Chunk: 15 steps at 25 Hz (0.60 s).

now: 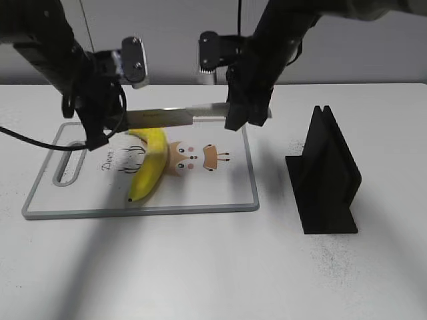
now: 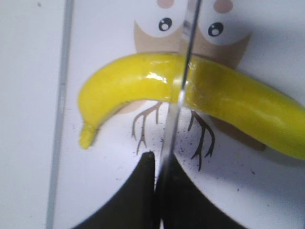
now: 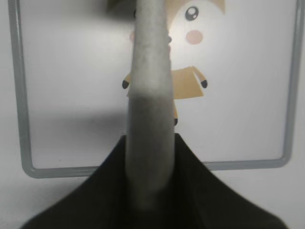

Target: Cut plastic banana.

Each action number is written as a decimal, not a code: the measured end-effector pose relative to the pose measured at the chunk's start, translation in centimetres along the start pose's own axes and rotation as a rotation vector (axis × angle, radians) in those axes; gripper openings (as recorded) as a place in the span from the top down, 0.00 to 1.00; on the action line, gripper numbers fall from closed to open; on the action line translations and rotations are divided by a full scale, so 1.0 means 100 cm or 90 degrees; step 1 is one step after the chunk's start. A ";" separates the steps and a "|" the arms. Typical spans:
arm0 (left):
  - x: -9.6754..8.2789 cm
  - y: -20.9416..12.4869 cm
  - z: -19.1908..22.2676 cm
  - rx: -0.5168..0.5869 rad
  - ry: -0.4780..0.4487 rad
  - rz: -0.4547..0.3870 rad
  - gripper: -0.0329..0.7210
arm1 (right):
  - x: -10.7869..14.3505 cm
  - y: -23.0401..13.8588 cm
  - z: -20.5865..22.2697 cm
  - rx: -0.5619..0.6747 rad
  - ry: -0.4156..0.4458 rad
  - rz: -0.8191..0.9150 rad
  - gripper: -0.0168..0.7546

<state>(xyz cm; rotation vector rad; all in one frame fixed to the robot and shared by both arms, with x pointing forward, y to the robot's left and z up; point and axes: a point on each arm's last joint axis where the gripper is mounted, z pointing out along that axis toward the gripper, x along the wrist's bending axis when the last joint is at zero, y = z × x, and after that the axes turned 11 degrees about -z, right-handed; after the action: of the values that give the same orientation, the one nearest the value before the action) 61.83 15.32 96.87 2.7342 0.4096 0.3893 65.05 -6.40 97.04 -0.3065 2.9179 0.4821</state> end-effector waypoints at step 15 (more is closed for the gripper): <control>-0.012 0.018 -0.102 -0.068 0.065 0.033 0.96 | 0.011 0.024 -0.087 -0.038 -0.061 -0.028 0.76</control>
<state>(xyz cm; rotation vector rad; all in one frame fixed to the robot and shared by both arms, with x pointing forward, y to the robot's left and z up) 57.91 16.34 106.51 2.6324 0.3341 0.5497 62.30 -7.30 105.66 -0.3441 2.8014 0.5613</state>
